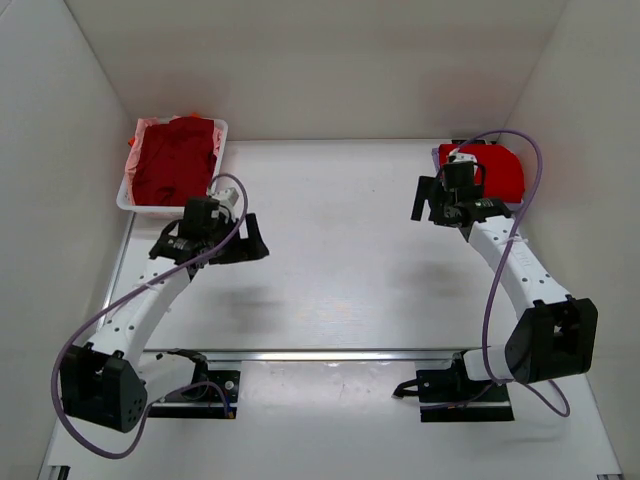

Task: Fold and stack the t-shirts
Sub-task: Grab crumpled tshirt from bin with the left arm, then move the tshirt to the center of the board

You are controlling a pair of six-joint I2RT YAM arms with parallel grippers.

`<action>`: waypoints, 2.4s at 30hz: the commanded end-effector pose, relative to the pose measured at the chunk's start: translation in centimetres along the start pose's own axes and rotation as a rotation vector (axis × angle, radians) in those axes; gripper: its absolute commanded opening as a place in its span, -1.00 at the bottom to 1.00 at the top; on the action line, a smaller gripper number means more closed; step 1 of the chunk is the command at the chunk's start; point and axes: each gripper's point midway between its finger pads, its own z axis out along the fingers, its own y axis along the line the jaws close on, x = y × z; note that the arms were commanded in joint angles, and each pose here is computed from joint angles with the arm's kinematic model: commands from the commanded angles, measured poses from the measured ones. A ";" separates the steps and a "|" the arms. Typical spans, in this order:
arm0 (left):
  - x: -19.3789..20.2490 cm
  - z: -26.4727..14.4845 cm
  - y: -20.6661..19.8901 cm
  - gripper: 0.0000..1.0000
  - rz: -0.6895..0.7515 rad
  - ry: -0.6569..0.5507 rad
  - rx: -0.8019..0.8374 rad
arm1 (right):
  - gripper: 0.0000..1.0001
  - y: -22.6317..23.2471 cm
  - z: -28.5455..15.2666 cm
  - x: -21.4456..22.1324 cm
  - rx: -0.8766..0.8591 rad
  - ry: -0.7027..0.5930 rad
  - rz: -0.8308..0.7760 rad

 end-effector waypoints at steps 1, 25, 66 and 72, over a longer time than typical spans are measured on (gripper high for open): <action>-5.5 -2.2 1.3 0.98 0.087 -0.122 -0.094 | 0.98 1.4 -1.1 -2.1 -0.060 -0.079 0.017; -35.2 4.8 15.1 0.50 -0.111 -0.484 -0.364 | 0.99 5.6 0.4 -2.1 -0.164 0.043 -0.123; -33.0 -15.4 -16.0 -1.00 0.194 -0.740 0.125 | 0.98 5.9 -3.1 1.5 -0.320 0.017 -0.005; -26.1 -7.7 -13.2 -1.00 0.167 -0.502 0.128 | 0.98 5.3 -4.5 1.8 -0.345 -0.017 0.030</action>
